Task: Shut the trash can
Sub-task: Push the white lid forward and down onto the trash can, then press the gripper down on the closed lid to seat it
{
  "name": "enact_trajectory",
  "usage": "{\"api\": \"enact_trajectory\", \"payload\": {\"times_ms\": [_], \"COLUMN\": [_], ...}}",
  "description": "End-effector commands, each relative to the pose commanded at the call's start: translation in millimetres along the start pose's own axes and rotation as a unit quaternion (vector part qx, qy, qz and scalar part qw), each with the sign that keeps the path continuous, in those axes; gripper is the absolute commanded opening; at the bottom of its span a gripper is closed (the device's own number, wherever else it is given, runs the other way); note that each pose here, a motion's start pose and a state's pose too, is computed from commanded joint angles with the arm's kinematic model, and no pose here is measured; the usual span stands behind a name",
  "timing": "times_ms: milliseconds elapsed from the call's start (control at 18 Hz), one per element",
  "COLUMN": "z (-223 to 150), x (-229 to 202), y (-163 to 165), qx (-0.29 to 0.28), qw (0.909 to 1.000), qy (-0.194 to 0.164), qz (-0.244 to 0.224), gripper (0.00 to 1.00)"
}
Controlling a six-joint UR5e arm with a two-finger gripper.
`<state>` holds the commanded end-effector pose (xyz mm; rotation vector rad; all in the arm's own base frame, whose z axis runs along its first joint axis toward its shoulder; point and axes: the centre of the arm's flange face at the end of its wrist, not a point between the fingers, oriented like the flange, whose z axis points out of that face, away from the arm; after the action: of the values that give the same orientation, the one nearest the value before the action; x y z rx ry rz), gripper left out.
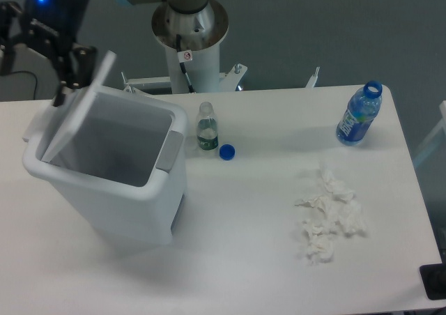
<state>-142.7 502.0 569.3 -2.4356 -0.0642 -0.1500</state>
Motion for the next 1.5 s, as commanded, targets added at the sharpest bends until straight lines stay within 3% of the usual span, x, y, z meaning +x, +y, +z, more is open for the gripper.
{"api": "enact_trajectory", "payload": {"times_ms": [167,333,1500], "z": [4,8,49], "x": [-9,-20,-72], "y": [3,11,33], "qx": [-0.005,-0.023,-0.066], "qw": [1.0,0.9993,0.9971], "qy": [-0.003,-0.028,-0.029], "qz": [0.0,0.006,0.027], "gripper": [1.0,1.0,1.0]}}
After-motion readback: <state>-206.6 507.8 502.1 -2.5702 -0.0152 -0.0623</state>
